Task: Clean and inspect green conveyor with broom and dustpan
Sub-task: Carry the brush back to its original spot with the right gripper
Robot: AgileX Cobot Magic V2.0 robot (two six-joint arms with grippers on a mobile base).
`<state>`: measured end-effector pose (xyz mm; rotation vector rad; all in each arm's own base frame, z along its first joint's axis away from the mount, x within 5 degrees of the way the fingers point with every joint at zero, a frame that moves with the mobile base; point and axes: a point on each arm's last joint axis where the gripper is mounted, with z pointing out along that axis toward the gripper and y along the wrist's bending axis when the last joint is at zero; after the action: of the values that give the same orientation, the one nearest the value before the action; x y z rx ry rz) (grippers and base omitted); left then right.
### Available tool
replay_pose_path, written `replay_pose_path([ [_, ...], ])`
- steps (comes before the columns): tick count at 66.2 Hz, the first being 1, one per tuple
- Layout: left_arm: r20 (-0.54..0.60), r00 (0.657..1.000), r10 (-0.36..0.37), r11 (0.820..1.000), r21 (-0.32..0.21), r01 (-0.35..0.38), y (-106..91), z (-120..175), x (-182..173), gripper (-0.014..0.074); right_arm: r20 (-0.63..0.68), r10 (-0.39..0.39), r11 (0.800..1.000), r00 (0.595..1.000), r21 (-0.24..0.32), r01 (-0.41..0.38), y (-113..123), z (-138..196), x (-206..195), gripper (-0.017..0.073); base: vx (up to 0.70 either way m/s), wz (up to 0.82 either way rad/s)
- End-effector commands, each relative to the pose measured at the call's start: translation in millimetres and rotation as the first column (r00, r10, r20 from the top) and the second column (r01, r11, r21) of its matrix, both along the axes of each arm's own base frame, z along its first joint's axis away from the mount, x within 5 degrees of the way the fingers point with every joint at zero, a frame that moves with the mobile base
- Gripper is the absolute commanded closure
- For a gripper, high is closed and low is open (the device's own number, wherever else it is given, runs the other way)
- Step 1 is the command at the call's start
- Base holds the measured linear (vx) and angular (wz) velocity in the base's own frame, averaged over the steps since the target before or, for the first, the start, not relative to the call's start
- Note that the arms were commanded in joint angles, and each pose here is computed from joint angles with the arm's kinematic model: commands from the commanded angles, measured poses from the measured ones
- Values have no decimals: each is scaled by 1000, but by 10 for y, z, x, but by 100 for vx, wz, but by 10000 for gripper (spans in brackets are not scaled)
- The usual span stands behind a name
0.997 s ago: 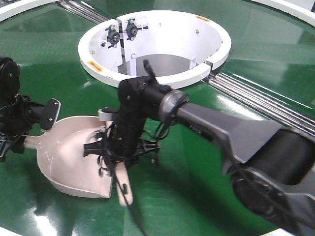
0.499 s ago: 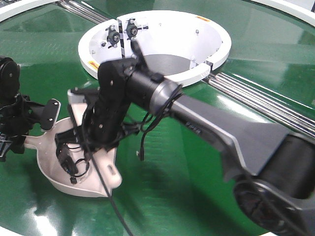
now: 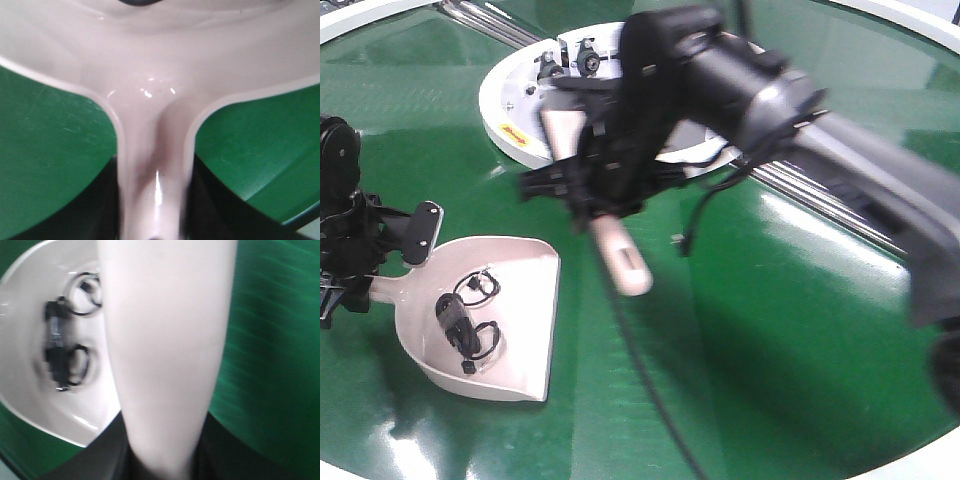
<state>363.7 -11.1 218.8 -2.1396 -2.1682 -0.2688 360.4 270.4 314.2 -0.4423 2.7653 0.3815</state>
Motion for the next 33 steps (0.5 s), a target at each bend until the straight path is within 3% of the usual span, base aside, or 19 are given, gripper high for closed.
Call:
replay_pose_path([
  [1,42,999,-21,1000,4,21,-16,215,-24,591,29,-52,998,998,-20,53,-441,314,-89,564,0,0],
  [19,42,999,-21,1000,4,21,-16,215,-24,591,-39,-155,974,987,-173,147,-1254,104,-256,564,0,0],
  [33,42,999,-21,1000,4,21,-16,215,-24,591,-68,-199,965,978,-189,183,-1693,-108,-469,561,0,0],
])
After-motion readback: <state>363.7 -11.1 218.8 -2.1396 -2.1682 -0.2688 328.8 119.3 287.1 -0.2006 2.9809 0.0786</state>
